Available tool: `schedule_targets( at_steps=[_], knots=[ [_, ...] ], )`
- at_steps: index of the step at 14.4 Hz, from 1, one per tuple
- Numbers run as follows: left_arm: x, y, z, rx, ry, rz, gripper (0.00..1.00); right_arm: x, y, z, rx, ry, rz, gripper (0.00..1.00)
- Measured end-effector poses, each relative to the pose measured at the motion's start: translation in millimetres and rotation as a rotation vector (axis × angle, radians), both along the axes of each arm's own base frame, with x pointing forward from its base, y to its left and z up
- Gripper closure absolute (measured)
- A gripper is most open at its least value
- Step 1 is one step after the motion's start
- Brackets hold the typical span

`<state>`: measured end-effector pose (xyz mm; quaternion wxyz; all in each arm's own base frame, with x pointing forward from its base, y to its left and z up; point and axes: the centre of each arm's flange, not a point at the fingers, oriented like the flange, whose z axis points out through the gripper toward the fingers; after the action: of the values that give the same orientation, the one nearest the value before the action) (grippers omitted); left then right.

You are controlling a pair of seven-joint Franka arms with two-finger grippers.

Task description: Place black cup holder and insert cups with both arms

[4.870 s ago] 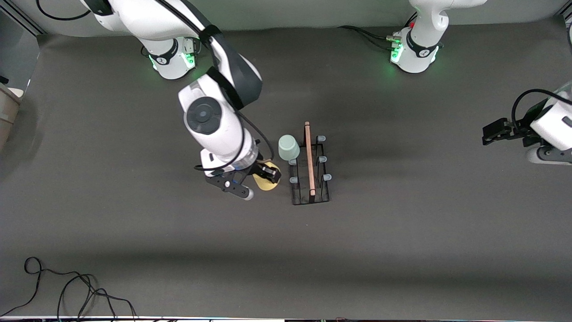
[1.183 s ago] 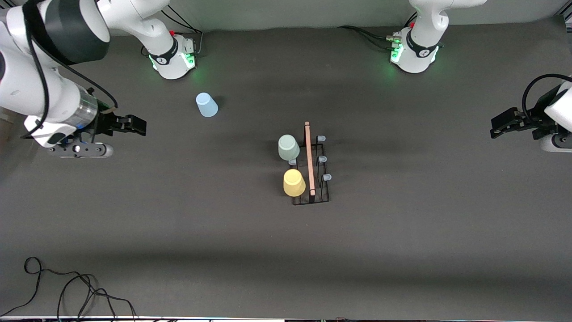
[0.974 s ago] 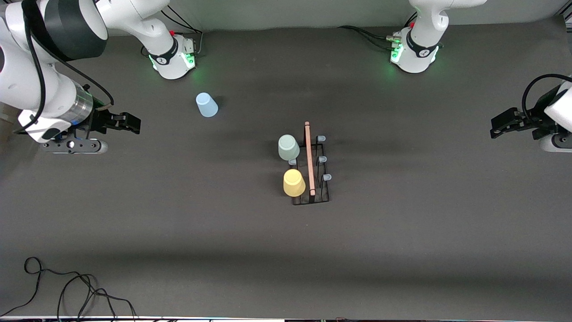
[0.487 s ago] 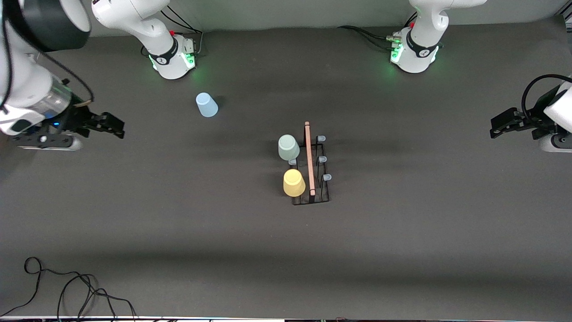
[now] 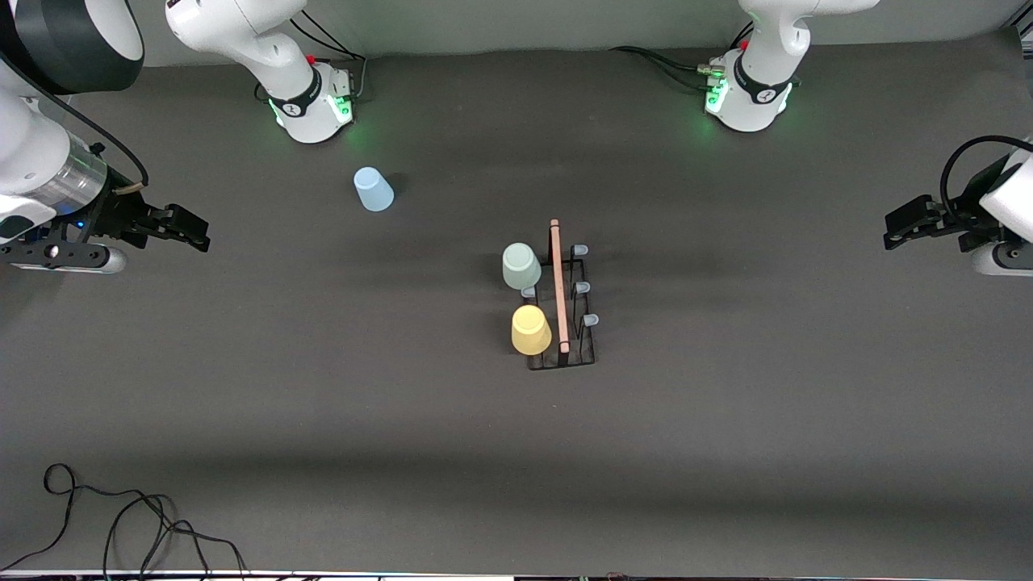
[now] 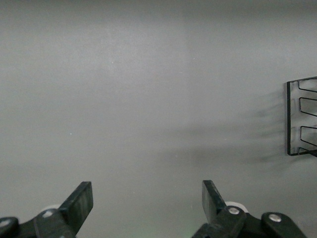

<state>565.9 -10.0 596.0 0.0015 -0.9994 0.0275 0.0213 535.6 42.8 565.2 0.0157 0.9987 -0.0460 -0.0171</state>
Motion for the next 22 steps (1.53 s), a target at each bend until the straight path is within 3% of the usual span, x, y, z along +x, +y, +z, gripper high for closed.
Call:
schedule_targets(
  at_steps=[14,18,22],
  knots=[
    [0,0,-1,0.0,0.003,-0.001,0.01,-3,-16,7,-0.029,0.006,0.016,0.0],
    [0,0,-1,0.0,0.003,-0.001,0.01,2,-46,21,-0.023,-0.012,0.04,0.0],
    [0,0,-1,0.0,0.003,-0.001,0.01,15,-46,43,-0.022,0.005,0.035,0.0]
  ],
)
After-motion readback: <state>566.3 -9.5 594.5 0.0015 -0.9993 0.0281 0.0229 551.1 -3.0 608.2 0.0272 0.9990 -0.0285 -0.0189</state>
